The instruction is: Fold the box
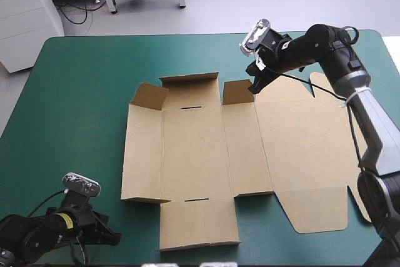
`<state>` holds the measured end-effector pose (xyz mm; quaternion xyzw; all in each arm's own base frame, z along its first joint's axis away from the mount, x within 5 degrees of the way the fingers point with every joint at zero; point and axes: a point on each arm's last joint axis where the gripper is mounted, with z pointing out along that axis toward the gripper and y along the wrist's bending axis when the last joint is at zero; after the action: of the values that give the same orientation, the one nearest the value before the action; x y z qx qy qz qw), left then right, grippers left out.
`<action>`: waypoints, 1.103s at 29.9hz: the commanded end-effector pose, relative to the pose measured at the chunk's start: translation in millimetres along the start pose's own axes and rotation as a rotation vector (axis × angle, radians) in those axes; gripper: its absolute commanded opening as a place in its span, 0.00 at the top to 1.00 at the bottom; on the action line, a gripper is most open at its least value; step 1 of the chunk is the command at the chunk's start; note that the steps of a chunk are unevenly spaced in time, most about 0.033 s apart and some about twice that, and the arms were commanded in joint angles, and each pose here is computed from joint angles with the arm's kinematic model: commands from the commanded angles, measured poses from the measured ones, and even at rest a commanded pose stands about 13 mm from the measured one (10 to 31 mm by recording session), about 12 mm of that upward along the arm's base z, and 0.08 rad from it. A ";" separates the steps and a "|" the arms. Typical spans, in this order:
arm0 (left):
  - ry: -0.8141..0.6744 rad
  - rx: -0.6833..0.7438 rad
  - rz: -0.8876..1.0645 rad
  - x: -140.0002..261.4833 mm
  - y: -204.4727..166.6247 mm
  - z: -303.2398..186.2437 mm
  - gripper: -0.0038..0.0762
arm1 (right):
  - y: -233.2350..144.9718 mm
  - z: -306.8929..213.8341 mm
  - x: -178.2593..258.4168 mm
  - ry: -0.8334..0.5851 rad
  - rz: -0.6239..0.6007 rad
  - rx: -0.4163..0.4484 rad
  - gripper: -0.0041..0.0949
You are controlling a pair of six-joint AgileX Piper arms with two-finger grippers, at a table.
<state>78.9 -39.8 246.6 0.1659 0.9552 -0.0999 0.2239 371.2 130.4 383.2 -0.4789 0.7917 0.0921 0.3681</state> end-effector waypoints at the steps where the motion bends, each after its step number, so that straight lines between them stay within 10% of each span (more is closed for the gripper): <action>1: -0.060 0.007 -0.003 -9.4 -1.6 -6.8 0.99 | 2.5 -44.0 -11.8 -0.035 0.125 0.107 0.96; 14: -0.048 -0.017 0.022 -8.4 0.5 -6.7 0.99 | 23.3 -89.7 14.0 0.088 0.448 0.248 0.96; 33: -0.005 -0.013 0.021 -8.6 -1.1 -16.3 0.99 | 124.0 -145.1 97.4 0.005 0.484 0.265 0.96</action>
<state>77.0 -37.4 247.3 0.1753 0.9577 -0.0857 0.2114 187.9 60.8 384.6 -0.2375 0.9062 0.0665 0.3435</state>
